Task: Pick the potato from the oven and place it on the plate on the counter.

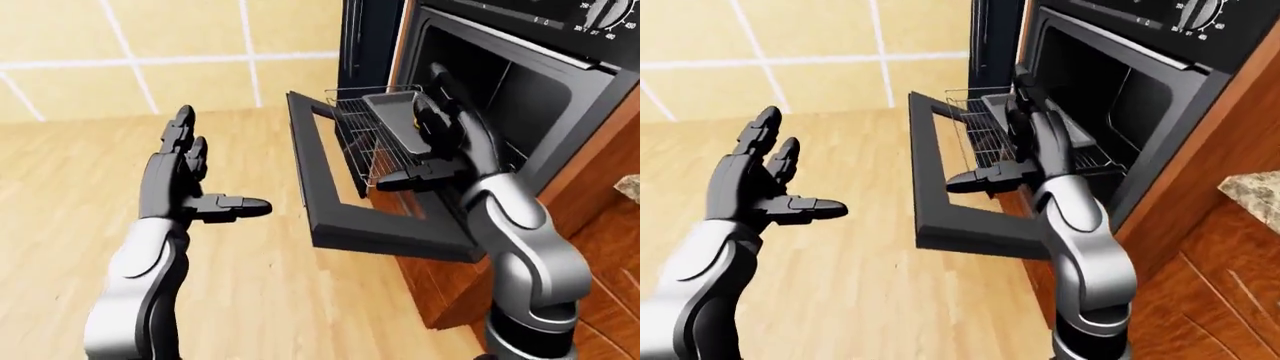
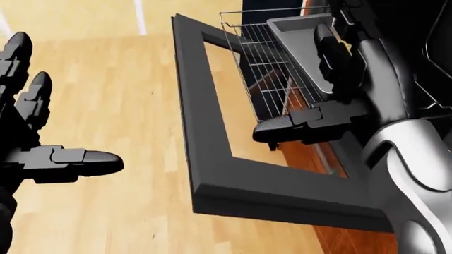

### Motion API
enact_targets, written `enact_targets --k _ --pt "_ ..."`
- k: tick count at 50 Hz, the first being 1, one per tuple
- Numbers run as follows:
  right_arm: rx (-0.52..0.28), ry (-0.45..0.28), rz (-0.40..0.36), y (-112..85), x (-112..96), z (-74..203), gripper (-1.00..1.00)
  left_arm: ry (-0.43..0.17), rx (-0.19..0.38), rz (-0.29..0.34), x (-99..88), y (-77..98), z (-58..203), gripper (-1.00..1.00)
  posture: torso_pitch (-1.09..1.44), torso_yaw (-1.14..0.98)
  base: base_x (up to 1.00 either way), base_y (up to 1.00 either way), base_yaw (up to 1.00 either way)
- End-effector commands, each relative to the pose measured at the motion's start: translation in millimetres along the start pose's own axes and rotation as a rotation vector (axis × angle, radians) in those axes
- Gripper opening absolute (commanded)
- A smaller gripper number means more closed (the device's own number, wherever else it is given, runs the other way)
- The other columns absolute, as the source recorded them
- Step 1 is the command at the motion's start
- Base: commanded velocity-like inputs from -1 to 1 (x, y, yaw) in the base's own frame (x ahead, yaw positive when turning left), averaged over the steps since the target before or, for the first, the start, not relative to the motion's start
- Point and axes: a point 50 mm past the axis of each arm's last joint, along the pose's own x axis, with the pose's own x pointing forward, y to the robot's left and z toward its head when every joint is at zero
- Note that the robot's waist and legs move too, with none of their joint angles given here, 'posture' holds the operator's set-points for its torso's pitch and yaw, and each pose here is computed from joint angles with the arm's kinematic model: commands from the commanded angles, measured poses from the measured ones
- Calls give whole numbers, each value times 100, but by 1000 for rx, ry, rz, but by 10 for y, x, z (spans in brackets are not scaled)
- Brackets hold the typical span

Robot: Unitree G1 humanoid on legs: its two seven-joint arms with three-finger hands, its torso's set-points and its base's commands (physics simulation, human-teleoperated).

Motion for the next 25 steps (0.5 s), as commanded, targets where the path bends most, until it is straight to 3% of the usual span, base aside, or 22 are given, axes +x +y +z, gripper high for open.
enact_targets --k 1,12,17,25 --pt "-6 -82 19 31 -9 151 100 -87 12 -9 8 -10 153 100 0 0 39 -63 0" --pt "-48 -91 66 134 -50 156 100 -84 18 -5 -29 -7 151 100 0 0 50 -84 0" --pt "-49 -104 93 204 -46 166 100 -81 22 -4 -15 8 132 100 0 0 47 -36 0" --pt "-42 -116 111 241 -53 191 100 -86 25 -2 -21 30 154 100 0 0 11 0 95"
